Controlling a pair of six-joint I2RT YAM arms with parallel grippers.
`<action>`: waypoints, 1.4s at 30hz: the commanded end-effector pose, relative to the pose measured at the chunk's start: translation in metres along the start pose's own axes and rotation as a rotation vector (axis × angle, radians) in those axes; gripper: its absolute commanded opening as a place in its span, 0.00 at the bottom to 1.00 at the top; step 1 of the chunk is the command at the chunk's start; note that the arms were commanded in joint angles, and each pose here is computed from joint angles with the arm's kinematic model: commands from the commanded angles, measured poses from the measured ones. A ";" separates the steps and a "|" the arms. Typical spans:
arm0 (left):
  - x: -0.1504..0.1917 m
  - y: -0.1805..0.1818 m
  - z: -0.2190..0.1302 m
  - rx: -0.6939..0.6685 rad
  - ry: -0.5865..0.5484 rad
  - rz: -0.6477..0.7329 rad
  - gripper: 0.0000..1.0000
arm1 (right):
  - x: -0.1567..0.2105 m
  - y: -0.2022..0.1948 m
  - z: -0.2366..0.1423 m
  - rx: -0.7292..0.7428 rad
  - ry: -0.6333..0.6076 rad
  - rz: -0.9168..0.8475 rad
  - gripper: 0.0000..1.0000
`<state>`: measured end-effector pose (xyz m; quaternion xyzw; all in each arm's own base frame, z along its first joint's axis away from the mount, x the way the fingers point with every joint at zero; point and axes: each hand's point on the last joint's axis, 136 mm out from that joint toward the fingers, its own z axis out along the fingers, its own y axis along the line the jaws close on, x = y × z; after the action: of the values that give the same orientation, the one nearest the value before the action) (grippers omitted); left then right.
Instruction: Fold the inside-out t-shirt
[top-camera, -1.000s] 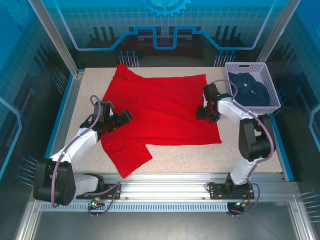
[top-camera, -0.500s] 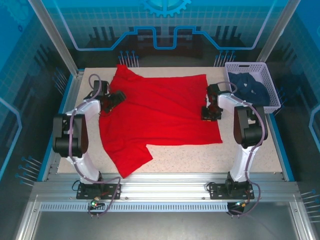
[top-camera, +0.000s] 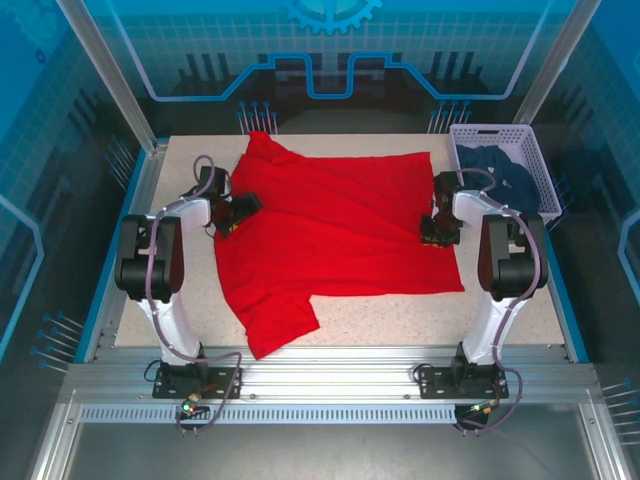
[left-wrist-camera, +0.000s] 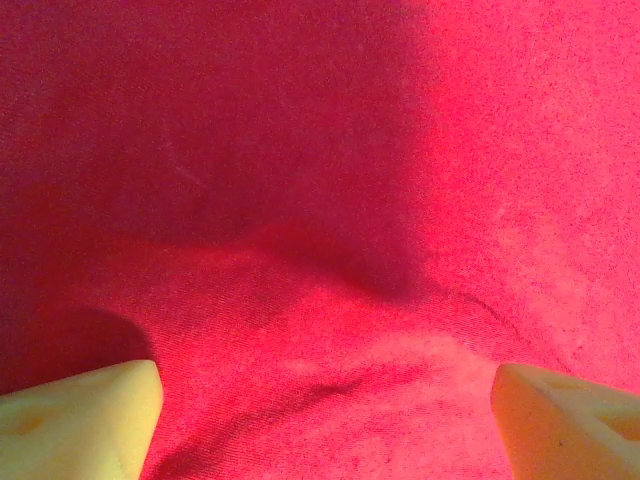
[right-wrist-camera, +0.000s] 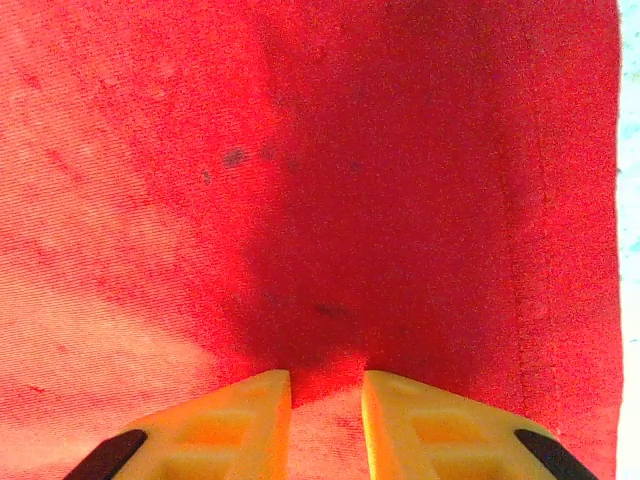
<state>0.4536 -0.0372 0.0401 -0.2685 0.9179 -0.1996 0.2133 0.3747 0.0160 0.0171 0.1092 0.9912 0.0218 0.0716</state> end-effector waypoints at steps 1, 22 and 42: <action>-0.024 -0.014 -0.019 0.012 -0.062 0.058 0.87 | -0.010 0.013 -0.020 0.012 -0.053 -0.042 0.29; -0.093 -0.014 0.052 0.004 0.038 0.027 0.87 | 0.030 0.090 -0.021 -0.158 0.000 -0.202 0.38; -0.144 0.003 0.064 -0.016 0.032 -0.040 0.87 | 0.018 0.086 -0.028 -0.114 -0.029 -0.211 0.38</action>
<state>0.6011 0.0130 0.0413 -0.2717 0.9128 -0.2161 0.2150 0.3695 0.1012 0.0453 0.0041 0.9924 0.0747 0.0981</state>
